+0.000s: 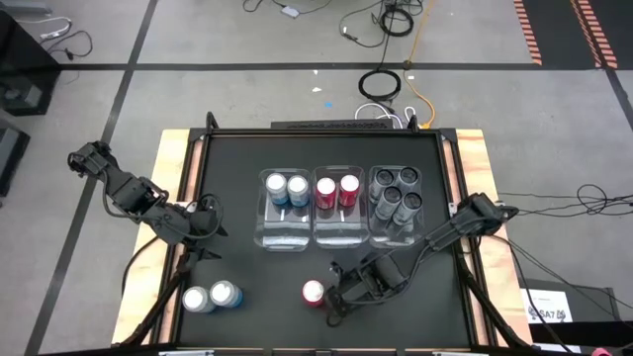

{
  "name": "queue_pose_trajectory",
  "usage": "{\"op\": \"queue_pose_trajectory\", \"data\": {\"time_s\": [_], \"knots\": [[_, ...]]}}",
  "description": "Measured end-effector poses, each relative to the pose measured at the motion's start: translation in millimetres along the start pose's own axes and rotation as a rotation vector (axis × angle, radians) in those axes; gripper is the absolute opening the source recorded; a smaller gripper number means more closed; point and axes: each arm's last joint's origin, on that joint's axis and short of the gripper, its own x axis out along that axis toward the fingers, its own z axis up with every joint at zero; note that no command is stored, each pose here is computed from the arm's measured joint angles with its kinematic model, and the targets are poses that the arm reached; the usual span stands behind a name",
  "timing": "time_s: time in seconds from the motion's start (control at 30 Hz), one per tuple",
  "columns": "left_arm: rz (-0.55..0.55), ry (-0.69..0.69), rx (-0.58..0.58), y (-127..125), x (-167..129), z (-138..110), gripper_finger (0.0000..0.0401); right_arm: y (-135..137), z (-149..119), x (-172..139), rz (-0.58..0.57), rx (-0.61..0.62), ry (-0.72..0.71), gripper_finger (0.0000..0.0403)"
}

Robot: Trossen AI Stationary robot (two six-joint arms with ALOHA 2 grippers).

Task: Sort soda cans
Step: Put the orange soda can into the center transparent bin

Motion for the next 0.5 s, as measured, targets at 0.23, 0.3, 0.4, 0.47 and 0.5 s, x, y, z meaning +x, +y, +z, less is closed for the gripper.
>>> {"op": "queue_pose_trajectory", "data": {"time_s": [0.23,0.3,0.4,0.47,0.5], "knots": [[0.002,0.003,0.001,0,0,0,0.0314,5,-7,28,-0.032,-0.07,0.106,0.0371],[0.002,0.003,0.001,0,0,0,0.0314,5,-9,38,-0.049,-0.087,0.133,0.0371],[0.002,0.003,0.001,0,0,0,0.0314,6,-13,50,-0.067,-0.108,0.172,0.0371],[0.002,0.003,0.001,0,0,0,0.0314,6,-14,57,-0.079,-0.115,0.183,0.037],[0.002,0.003,0.002,0,0,0,0.0314,6,-15,60,-0.085,-0.119,0.185,0.0368]]}}
